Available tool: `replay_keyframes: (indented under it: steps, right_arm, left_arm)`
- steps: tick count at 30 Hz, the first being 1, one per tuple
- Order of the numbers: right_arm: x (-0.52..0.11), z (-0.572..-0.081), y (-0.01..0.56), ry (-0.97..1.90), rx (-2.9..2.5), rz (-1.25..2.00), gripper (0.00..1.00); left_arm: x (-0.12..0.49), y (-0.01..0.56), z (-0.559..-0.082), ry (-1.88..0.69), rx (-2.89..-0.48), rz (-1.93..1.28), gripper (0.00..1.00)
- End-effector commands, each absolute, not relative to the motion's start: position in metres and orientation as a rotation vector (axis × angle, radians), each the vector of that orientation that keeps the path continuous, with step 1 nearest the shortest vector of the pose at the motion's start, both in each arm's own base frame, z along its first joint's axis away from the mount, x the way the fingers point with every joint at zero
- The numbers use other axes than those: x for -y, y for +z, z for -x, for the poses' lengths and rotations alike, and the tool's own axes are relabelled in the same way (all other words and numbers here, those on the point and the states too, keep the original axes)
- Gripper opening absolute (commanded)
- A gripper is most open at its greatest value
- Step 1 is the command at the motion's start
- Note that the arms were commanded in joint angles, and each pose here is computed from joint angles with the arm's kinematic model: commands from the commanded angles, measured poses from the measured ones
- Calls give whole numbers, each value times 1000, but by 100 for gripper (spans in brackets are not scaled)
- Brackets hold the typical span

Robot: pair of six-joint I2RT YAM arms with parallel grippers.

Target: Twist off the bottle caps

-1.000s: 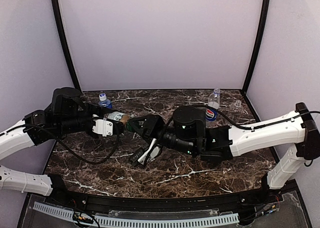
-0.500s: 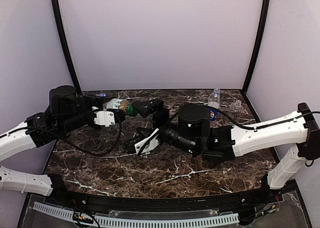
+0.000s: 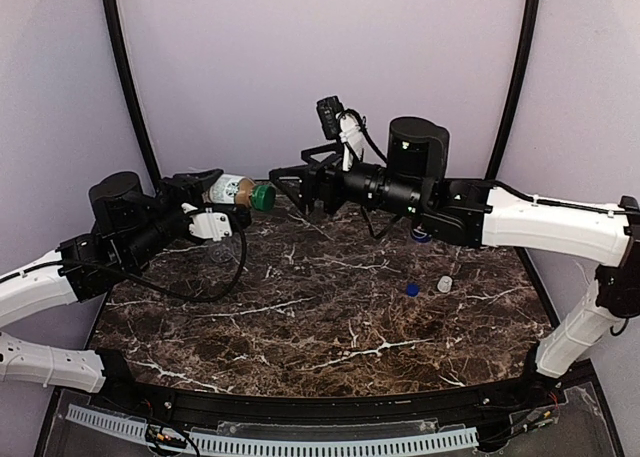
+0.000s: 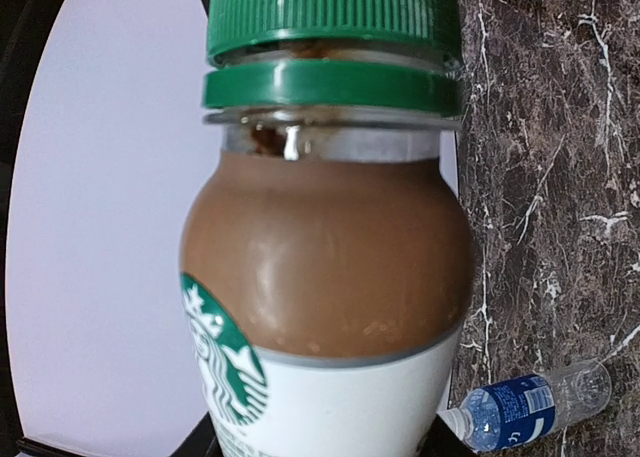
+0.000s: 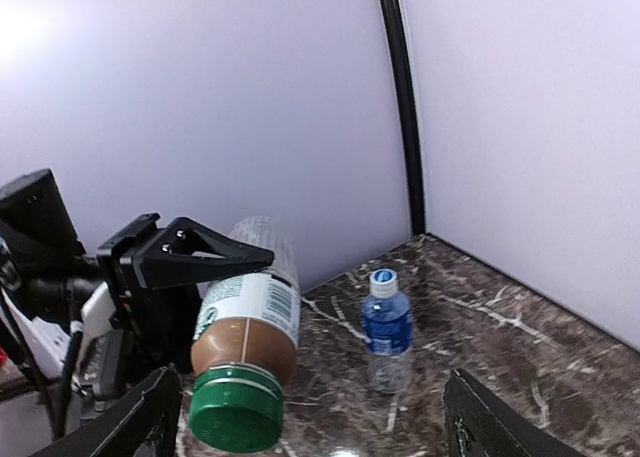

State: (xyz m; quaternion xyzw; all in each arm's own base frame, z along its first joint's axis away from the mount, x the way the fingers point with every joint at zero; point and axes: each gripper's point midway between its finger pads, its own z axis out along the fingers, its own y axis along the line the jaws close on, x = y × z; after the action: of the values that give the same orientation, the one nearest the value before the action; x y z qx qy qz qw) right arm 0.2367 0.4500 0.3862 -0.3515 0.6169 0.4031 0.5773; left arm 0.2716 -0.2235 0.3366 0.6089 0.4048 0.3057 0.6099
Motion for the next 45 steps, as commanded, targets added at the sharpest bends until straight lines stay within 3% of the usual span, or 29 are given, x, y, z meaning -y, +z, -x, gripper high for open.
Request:
replay_keyframes:
  steps: [1, 7, 15, 21, 28, 35, 41, 45]
  right_arm:
    - [-474, -219, 373, 1397, -1695, 660, 87]
    - [-490, -216, 359, 1544, -1812, 603, 93]
    - [-486, -221, 348, 1524, -1843, 557, 60]
    - [-487, -223, 350, 1515, -1833, 559, 49]
    - [-487, -225, 349, 1492, -1837, 560, 0]
    - [-492, -210, 360, 1319, -1712, 793, 0]
    - [-496, -160, 352, 535, -1171, 1314, 0]
    - [-496, -145, 325, 173, -896, 1542, 0]
  left_arm:
    - [220, 344, -274, 758, -904, -1377, 23]
    - [221, 343, -274, 767, -892, -1388, 24]
    - [220, 343, -272, 766, -891, -1388, 24]
    - [220, 338, -272, 764, -890, -1402, 23]
    - [220, 336, -271, 759, -891, -1406, 23]
    - [221, 335, -268, 722, -902, -1413, 23]
    - [227, 317, -250, 541, -964, -1520, 19]
    - [230, 303, -239, 455, -992, -1592, 17]
